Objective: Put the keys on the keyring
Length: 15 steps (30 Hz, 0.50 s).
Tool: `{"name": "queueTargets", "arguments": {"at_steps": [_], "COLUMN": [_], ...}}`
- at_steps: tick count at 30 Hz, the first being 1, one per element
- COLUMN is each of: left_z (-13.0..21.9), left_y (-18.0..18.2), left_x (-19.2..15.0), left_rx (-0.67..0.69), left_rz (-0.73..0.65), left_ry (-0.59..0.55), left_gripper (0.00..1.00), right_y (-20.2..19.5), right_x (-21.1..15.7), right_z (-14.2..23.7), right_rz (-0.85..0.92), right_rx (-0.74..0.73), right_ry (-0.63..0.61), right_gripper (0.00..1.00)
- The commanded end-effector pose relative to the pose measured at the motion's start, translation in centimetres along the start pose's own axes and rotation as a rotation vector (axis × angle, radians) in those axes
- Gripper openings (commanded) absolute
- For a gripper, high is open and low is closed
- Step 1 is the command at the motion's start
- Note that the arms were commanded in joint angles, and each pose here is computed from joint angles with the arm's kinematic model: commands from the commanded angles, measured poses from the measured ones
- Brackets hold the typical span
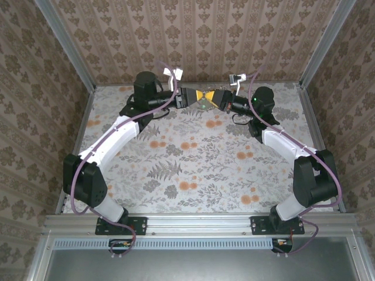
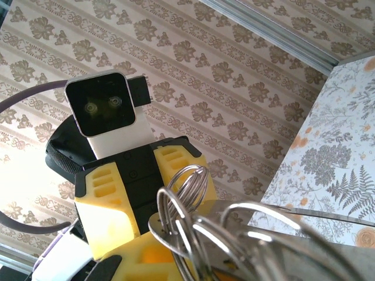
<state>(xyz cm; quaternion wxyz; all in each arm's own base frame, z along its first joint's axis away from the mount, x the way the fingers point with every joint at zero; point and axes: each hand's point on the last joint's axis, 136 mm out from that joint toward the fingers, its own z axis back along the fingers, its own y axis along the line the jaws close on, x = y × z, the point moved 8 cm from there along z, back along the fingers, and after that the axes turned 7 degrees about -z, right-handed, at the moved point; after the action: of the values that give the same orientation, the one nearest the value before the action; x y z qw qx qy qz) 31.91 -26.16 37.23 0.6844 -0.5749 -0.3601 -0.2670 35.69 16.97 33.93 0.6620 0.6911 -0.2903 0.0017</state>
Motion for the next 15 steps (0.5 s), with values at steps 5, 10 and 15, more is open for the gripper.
{"name": "queueTargets", "arguments": {"at_steps": [5, 10, 15], "left_z": [-0.7, -1.0, -1.2], "left_y": [0.1, 0.7, 0.9], "left_x": [0.4, 0.0, 0.1], "left_rx": [-0.019, -0.015, -0.016], "left_rz": [-0.048, -0.038, -0.042], "left_ry": [-0.006, 0.006, 0.005], "left_gripper": [0.31, 0.30, 0.29], "right_y": [2.7, 2.8, 2.7], "right_x": [-0.3, -0.3, -0.4], "right_z": [0.0, 0.0, 0.0], "right_rz": [0.089, 0.094, 0.095], "right_rx": [0.059, 0.060, 0.057], "right_ry": [0.020, 0.024, 0.026], "right_gripper": [0.00, 0.00, 0.00]}}
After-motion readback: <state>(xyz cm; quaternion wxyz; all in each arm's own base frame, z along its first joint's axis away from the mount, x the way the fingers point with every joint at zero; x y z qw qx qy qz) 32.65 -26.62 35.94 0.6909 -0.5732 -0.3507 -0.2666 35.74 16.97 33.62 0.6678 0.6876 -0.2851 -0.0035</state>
